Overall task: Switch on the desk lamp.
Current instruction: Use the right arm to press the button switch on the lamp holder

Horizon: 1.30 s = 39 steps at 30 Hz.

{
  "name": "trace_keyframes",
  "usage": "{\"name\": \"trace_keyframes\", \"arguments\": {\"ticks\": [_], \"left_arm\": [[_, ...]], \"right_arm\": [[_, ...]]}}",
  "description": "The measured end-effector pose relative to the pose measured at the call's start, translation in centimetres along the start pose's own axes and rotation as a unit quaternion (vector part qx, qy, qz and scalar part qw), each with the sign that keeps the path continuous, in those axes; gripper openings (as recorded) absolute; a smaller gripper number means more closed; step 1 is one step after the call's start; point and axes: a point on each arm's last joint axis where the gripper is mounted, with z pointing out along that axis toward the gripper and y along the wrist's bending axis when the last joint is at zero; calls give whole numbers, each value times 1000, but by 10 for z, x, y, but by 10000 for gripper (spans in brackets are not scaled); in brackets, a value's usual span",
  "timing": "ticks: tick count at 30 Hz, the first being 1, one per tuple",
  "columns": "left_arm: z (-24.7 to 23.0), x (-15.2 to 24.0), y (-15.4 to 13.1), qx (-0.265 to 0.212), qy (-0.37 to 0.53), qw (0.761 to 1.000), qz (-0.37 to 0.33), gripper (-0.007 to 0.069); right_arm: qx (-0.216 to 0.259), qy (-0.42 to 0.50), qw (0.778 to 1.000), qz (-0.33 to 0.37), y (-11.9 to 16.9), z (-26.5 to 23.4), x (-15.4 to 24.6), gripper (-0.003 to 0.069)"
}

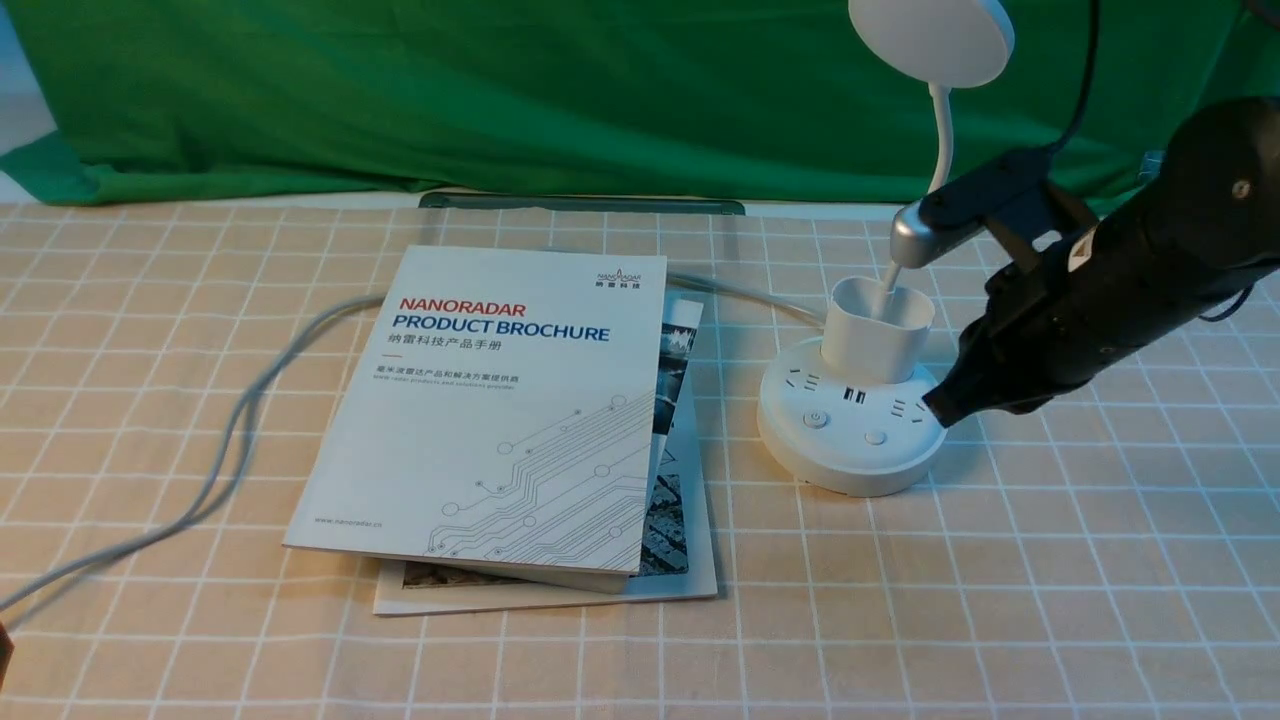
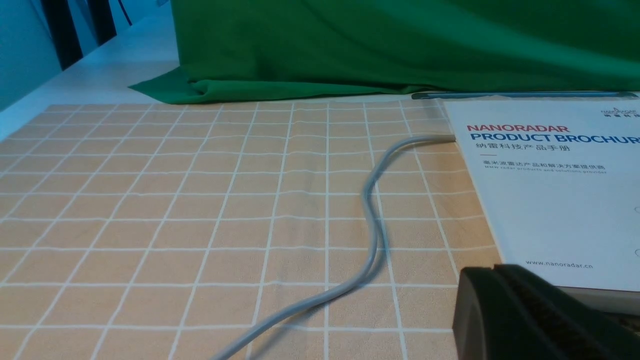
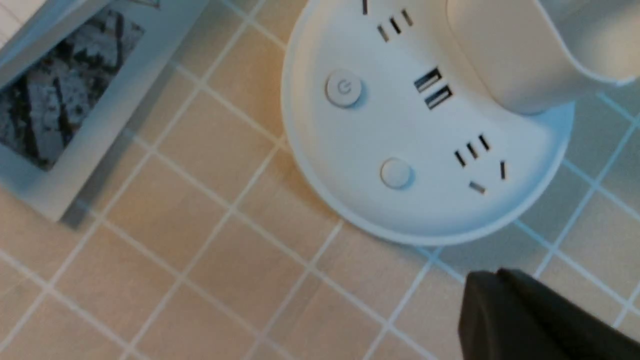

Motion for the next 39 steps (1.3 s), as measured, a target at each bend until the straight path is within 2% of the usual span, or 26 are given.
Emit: {"name": "trace_keyframes", "arguments": {"ticks": [7,24,39], "left_arm": [[0,0,0,0,0,1000,0,21],[0,0,0,0,0,1000,0,21],[0,0,0,0,0,1000,0,21]], "right_arm": [[7,-7,1000,1,-2,37,-2,27],[4,-9,1000,-5,6,74,-2,30],[2,-6,1000,-6,8,76,-2,30]]}}
